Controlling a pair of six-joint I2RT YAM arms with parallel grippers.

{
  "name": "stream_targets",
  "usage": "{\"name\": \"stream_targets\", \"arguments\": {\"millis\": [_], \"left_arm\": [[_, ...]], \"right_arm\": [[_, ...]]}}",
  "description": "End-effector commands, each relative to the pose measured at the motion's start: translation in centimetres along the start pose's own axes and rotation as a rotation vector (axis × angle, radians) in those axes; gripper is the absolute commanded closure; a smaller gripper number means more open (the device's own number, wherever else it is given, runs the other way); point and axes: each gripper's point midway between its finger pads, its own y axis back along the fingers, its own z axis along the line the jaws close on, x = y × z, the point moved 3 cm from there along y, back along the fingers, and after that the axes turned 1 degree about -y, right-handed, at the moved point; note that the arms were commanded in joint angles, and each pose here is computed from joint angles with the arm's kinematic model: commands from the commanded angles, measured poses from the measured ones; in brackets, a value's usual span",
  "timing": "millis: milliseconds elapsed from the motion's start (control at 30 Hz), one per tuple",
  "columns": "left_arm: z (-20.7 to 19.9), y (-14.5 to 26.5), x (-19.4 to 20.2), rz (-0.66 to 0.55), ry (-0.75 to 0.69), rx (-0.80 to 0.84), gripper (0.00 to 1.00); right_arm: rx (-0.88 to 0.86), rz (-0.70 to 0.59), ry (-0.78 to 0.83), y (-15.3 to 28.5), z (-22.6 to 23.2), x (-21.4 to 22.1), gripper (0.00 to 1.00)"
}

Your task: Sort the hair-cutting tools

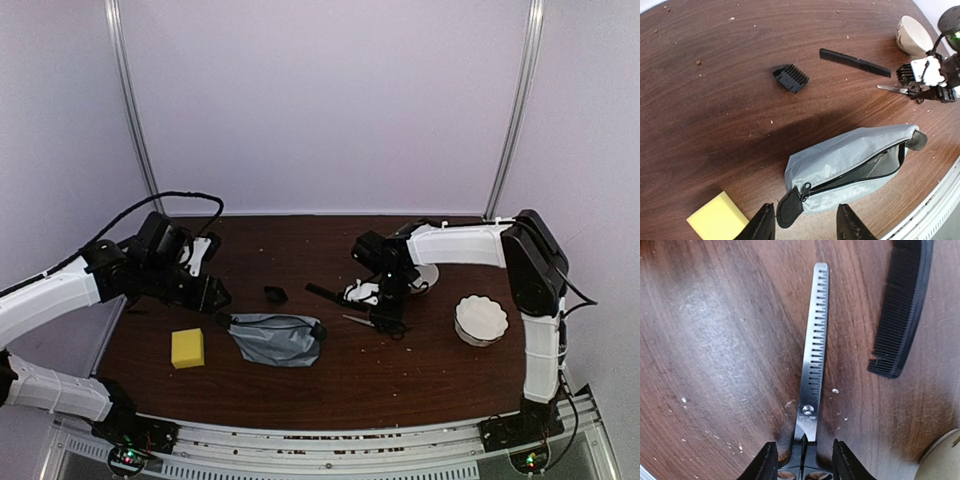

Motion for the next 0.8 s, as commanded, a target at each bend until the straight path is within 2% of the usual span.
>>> {"name": "stream_targets", "arguments": {"millis": [0,267,433,533,767], "left_arm": [[-0.1,0.3,-1.4,-0.059,-0.028,-0.006,0.55],[-0.1,0.2,-1.5,-0.065,-0.013,-0.001,0.55],[-0.1,0.4,-1.8,-0.09,-0.001,0.0,0.55],[-0.5,0.7,-2.7,-0.133,0.006,0.023,0.55],[-1.3,1.0,-5.8,-0.226,0.032,0.037,0.54]], "right_arm": [[0.013,0.054,-0.029,-0.7,-0.3,0.5,0.63],[-0.018,0.103,-0.038,-1.6,0.4,1.6,0.75],[-0.024,0.108,-0.054,-1.8,0.6,2.0,0.9],[-0.039,0.071,-0.073,-0.5,0.4,1.7,0.95],[-0.112,-0.098,-0.113,5.7,0.6,1.7,0.97]]}}
